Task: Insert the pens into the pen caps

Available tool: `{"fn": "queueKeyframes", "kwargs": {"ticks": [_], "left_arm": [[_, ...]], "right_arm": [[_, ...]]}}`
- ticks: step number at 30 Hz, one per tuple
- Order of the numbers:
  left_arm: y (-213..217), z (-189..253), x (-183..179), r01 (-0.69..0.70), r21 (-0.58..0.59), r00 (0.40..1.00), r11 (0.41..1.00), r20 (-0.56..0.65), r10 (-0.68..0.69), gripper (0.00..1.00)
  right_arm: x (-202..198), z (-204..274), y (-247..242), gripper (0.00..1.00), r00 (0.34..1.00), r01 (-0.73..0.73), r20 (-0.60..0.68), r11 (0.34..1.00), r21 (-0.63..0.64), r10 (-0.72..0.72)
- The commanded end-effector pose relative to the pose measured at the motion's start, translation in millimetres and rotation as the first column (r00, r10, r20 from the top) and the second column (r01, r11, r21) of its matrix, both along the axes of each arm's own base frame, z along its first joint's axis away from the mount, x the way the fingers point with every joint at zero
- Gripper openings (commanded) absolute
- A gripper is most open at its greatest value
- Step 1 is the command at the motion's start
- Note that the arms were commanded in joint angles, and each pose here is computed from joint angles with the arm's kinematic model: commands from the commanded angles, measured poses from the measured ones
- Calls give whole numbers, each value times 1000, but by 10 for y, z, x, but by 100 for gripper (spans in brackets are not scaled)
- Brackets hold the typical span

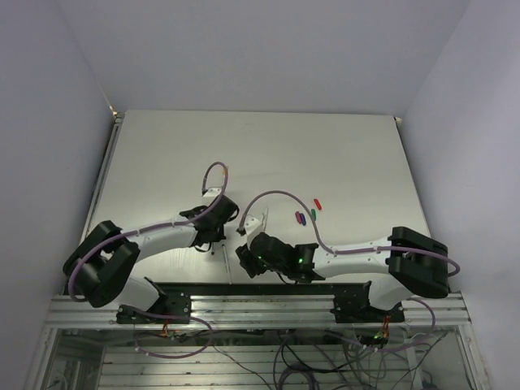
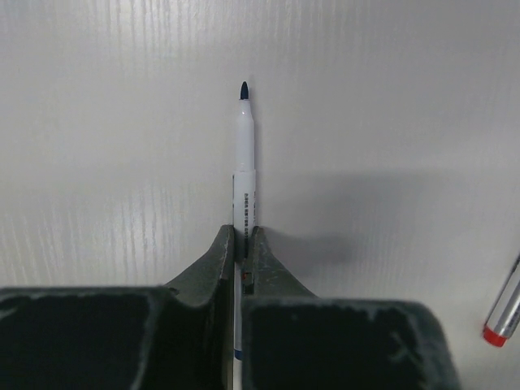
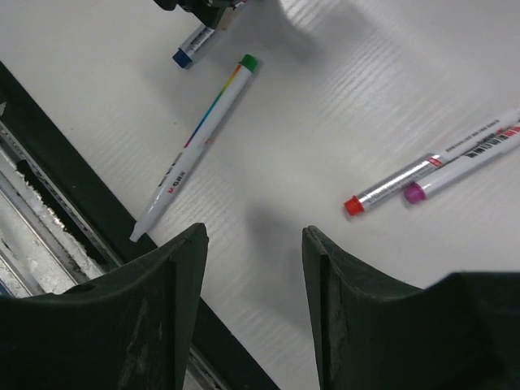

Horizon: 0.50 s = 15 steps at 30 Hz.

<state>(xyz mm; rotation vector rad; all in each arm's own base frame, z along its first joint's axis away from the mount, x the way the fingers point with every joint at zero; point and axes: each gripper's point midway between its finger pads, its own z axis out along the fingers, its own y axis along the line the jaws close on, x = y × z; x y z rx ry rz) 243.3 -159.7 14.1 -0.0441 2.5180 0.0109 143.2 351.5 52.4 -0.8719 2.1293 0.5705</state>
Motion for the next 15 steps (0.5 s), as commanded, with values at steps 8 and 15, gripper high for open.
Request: {"fn": "queueKeyframes", "kwargs": {"ticks": [8, 15], "left_arm": [[252, 568, -75, -71, -49, 988, 996, 136, 77, 7], [429, 1001, -86, -107, -72, 964, 992, 237, 121, 7]], "right_arm": [[-102, 13, 336, 50, 998, -57, -7, 998, 21, 57], [-124, -27, 511, 50, 996, -81, -29, 996, 34, 82]]}}
